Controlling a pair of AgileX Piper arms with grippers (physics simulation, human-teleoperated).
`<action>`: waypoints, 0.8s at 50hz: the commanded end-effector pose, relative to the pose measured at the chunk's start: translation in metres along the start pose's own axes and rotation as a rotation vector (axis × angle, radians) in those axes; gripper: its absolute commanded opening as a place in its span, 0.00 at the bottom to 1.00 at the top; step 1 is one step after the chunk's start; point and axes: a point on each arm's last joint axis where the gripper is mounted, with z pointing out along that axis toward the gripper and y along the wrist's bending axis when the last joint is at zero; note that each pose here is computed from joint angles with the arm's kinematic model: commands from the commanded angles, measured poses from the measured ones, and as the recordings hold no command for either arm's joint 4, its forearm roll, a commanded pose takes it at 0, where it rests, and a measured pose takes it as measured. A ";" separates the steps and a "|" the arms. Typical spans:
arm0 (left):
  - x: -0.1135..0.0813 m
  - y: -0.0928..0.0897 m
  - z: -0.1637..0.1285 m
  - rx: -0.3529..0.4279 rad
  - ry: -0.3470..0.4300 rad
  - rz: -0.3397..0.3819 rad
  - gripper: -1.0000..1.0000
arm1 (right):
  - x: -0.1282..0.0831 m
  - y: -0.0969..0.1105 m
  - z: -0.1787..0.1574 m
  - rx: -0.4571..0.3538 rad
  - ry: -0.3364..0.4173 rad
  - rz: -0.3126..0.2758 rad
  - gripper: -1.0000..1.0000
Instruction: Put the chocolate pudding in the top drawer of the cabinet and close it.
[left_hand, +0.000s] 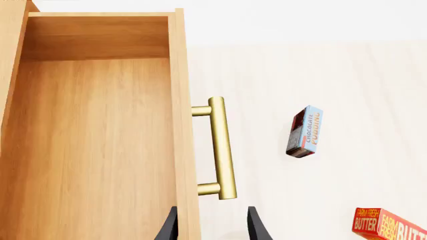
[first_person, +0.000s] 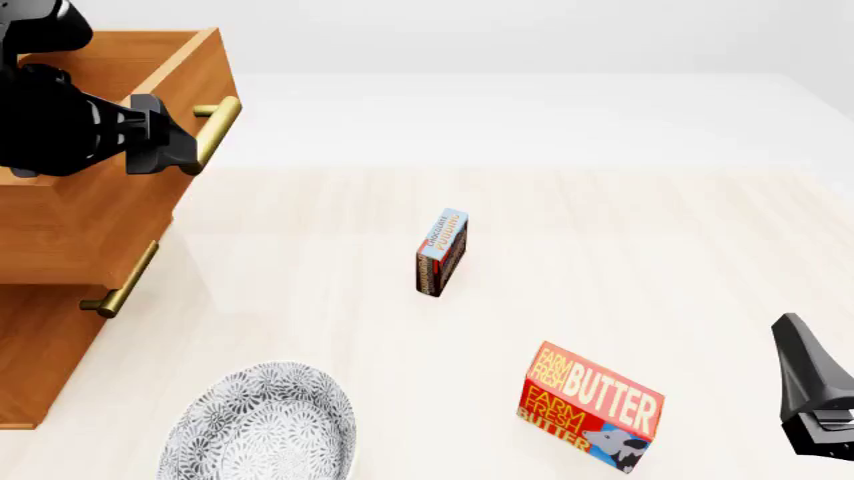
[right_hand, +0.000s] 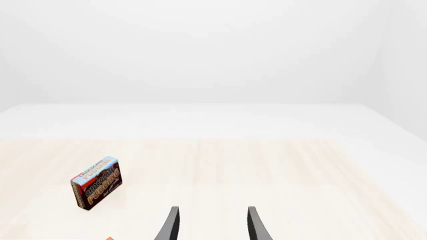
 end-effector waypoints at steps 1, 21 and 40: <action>0.002 -0.008 0.006 0.028 0.008 0.010 1.00 | 0.000 0.000 0.000 0.000 0.000 0.000 1.00; 0.001 -0.017 0.004 0.058 0.008 0.027 1.00 | 0.000 0.000 0.000 0.000 0.000 0.000 1.00; 0.000 -0.030 0.011 0.096 0.017 0.062 1.00 | 0.000 0.000 0.000 0.000 0.000 0.000 1.00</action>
